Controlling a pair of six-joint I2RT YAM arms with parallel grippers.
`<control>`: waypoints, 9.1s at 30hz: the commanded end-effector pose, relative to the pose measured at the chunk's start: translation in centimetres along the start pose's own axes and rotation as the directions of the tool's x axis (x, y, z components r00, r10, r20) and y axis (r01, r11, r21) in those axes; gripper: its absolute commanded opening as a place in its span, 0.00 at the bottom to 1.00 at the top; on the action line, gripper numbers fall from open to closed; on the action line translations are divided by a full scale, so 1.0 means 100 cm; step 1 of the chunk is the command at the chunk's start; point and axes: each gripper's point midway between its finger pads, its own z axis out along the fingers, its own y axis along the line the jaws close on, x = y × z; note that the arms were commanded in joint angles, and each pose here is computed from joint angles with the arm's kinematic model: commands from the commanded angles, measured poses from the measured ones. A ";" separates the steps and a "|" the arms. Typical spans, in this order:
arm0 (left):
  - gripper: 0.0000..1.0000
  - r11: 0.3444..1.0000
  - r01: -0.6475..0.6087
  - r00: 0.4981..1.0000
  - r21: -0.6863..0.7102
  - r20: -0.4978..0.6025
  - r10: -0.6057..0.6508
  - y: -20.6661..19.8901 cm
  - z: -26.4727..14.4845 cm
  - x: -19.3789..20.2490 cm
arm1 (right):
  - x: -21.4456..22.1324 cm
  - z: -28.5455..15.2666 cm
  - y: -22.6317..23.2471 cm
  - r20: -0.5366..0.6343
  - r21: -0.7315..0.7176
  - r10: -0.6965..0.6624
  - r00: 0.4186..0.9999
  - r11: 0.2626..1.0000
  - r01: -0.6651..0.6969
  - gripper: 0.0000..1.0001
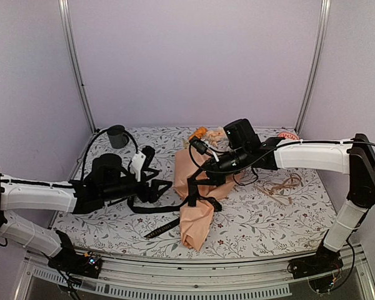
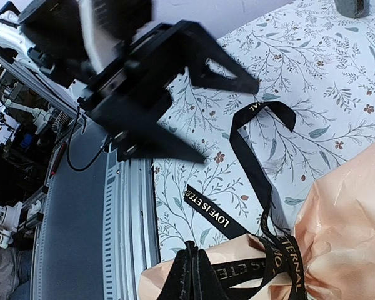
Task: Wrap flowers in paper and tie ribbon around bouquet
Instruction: Cross the half-tied ribbon over the folded bouquet, then tie the half-tied ribbon around the folded bouquet.
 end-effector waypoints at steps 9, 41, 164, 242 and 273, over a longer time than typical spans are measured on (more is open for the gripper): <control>0.76 0.732 0.178 0.782 -0.658 -0.356 -0.511 0.141 -0.042 0.152 | 0.004 0.005 -0.006 -0.008 -0.006 0.023 1.000 1.000 -0.023 0.00; 0.00 0.775 -0.455 0.889 0.438 0.273 0.367 -0.182 -0.040 -0.077 | -0.022 -0.020 -0.066 0.088 0.077 0.197 0.976 0.976 -0.204 0.00; 0.00 0.990 -0.020 0.967 0.142 0.254 -0.017 -0.035 0.062 -0.006 | 0.060 0.003 -0.092 -0.051 0.355 0.287 0.957 0.900 -0.251 0.00; 0.00 0.990 0.035 0.976 0.134 0.210 -0.062 -0.018 0.070 0.020 | 0.069 0.018 -0.078 -0.186 0.251 0.107 0.977 0.966 -0.058 0.16; 0.00 0.992 0.065 0.978 0.105 0.189 -0.085 -0.007 0.072 0.030 | 0.089 0.023 -0.061 -0.296 0.108 0.067 0.953 0.993 -0.036 0.04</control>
